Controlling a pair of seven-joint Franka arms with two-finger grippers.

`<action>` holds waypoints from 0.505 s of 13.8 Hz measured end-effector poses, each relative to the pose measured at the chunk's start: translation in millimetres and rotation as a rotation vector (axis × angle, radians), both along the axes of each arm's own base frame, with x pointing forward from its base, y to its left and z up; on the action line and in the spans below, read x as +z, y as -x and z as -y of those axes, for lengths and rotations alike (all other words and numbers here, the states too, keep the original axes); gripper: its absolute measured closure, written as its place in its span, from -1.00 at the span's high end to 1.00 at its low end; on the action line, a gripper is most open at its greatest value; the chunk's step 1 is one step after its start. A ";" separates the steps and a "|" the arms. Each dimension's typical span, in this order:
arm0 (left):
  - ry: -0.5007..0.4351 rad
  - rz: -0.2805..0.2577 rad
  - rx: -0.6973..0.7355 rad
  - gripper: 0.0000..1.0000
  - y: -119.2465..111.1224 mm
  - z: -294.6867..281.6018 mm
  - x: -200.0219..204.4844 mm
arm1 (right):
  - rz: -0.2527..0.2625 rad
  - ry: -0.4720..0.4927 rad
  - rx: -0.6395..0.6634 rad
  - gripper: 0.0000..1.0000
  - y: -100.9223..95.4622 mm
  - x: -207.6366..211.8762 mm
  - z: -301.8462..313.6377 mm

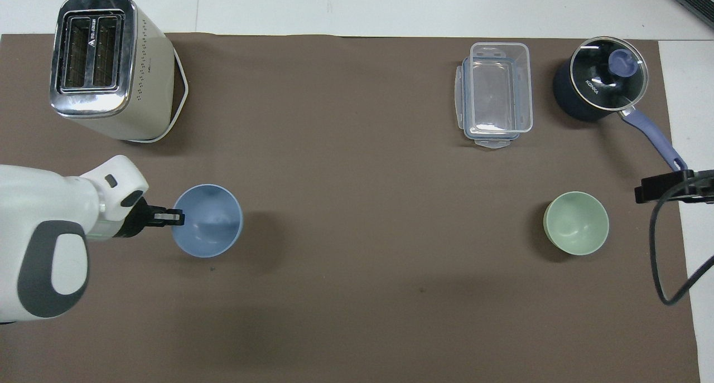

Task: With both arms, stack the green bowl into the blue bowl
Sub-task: 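Slide the blue bowl toward the table center with the left gripper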

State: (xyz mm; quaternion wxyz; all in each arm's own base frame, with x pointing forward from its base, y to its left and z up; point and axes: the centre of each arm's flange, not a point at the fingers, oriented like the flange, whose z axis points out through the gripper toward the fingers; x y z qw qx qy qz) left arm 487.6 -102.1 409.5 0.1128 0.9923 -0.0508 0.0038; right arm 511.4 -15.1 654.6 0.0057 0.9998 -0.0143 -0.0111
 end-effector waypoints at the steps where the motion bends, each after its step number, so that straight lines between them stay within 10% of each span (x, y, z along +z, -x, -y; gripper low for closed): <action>1: 0.000 0.004 0.018 -0.92 4.4 31.7 -1.3 | -0.004 0.000 0.000 1.00 0.4 -0.3 0.0; 7: 0.009 0.012 0.103 -0.92 44.0 179.2 -37.9 | -0.005 0.000 0.000 1.00 0.4 -0.7 -0.2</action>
